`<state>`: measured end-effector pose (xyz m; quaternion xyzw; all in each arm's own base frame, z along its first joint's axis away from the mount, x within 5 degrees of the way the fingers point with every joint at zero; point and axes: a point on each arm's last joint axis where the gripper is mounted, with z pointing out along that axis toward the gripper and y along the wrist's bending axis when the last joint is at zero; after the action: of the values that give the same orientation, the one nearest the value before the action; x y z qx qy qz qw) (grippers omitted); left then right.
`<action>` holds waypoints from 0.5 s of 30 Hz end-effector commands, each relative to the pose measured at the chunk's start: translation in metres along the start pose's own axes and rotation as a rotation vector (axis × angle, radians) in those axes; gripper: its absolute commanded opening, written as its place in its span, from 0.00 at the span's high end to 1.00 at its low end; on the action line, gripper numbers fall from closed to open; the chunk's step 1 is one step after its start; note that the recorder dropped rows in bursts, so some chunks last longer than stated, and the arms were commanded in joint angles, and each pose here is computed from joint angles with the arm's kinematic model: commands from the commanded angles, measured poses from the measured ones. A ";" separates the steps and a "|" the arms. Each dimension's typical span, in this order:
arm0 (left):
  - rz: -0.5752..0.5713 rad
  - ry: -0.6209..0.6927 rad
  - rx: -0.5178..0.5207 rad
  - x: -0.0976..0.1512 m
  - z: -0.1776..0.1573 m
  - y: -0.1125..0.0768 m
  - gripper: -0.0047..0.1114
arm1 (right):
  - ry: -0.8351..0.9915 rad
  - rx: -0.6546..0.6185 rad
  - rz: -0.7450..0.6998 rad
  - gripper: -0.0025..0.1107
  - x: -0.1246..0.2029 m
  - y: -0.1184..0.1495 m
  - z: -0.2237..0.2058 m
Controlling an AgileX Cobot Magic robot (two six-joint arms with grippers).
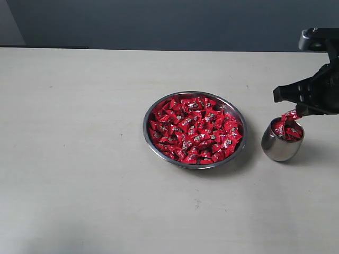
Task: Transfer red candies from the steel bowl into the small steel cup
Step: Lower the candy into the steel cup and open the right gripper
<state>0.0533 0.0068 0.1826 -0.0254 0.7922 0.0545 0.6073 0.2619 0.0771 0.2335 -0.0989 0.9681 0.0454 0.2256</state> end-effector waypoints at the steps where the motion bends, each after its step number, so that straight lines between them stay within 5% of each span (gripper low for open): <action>1: 0.001 -0.013 0.004 0.000 0.000 0.000 0.96 | 0.056 0.003 0.012 0.99 0.001 -0.001 0.024; 15: 0.001 -0.013 0.004 0.000 0.000 0.000 0.96 | 0.074 -0.002 0.025 0.99 0.001 -0.001 0.042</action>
<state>0.0533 0.0068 0.1826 -0.0254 0.7922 0.0545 0.6073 0.2784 0.0829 0.1961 -0.0923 0.9772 0.0450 0.1861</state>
